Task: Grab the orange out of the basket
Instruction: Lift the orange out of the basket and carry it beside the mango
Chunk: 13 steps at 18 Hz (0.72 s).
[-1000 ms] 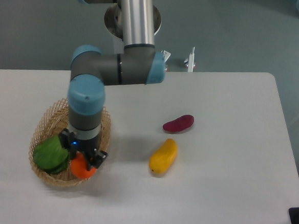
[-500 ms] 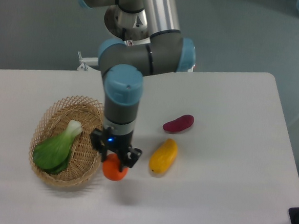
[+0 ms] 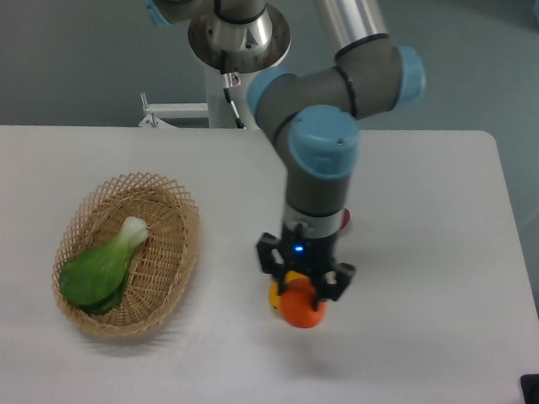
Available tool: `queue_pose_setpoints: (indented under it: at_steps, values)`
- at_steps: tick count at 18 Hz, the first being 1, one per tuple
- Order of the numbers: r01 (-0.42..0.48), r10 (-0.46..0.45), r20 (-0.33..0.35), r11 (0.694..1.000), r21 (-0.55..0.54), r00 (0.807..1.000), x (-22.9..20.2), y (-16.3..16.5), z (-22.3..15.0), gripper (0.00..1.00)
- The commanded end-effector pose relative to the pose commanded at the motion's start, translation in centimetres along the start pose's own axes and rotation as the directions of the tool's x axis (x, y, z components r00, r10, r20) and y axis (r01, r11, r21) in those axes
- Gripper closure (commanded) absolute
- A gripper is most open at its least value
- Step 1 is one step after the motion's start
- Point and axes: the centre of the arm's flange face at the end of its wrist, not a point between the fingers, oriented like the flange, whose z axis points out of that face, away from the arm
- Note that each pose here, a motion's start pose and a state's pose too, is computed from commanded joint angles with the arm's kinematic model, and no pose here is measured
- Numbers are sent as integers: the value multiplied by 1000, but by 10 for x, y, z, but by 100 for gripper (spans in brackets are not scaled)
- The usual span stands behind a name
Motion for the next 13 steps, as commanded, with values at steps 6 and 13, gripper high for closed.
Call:
queue_pose_setpoints:
  at_steps: [6,13]
  values:
    - [-84,87,29,992,-92,996,-18,16,17,47]
    - [-139,143,33,984,-112,989,-34,25,17,46]
